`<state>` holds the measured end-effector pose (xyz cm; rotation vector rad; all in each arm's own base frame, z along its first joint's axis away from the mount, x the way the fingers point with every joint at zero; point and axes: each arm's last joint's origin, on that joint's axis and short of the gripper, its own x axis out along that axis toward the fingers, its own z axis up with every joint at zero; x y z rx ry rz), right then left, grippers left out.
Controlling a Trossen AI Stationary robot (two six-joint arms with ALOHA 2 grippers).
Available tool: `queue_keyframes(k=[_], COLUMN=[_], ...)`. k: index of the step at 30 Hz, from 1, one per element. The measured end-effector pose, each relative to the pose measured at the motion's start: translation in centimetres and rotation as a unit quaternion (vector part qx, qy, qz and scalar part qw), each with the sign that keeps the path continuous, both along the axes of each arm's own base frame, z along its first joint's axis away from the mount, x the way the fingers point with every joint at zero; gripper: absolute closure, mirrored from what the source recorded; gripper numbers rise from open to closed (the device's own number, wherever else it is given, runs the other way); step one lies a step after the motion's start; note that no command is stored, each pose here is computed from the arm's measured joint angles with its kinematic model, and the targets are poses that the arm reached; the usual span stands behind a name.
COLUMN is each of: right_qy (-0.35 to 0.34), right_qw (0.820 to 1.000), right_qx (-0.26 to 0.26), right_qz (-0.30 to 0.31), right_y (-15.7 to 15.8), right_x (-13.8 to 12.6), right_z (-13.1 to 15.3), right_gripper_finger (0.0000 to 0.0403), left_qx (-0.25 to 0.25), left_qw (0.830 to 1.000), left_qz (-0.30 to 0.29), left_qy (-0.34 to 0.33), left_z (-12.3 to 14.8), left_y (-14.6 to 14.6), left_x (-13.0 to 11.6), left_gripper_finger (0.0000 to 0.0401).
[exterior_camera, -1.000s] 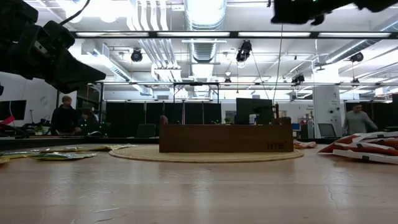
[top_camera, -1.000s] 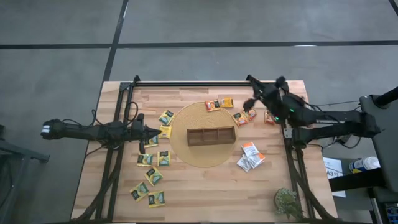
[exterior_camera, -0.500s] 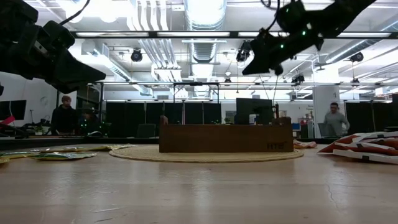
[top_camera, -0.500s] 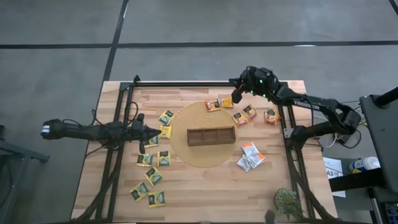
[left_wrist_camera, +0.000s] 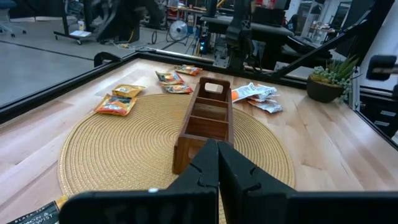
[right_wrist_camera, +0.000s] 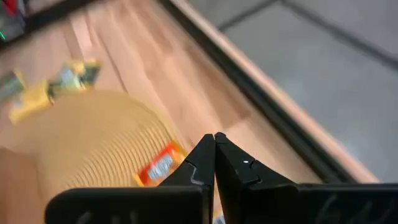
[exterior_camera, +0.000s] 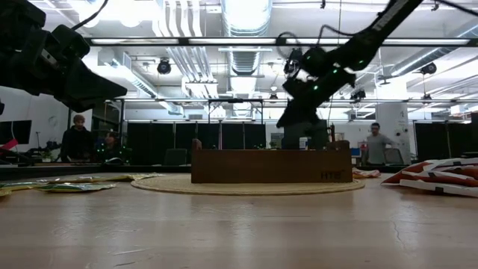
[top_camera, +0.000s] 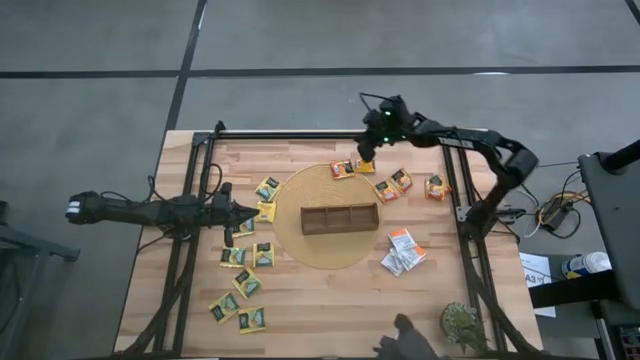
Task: Pick & Place Tea
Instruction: Put the orange tea bag into the right section of the wooden organizer
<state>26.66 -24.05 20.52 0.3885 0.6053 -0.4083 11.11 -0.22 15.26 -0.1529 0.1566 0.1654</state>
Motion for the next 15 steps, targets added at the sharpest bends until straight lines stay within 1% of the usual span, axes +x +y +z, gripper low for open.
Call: queue_keyframes(k=[3,6,10,15], right_qy=[0.041,0.065,0.077,0.076], right_qw=[0.999,0.997,0.996,0.996], right_qx=[0.022,0.039,0.05,0.046], right_qz=[0.012,0.017,0.018,0.02], right_y=[-0.9,-1.5,-1.9,-1.8], right_x=[1.0,1.7,2.0,1.9], right_z=[-1.1,-1.9,-2.7,-2.5], right_gripper_finger=[0.0394,0.0394,0.0394,0.0394], left_qx=[0.0,0.0,0.0,0.0], left_qw=[1.0,1.0,1.0,1.0], left_qz=[0.0,0.0,0.0,0.0], left_qy=[0.0,0.0,0.0,0.0], left_z=[0.0,0.0,0.0,0.0], left_y=[0.0,0.0,0.0,0.0], left_x=[0.0,0.0,0.0,0.0], left_gripper_finger=[0.0401,0.0401,0.0401,0.0401])
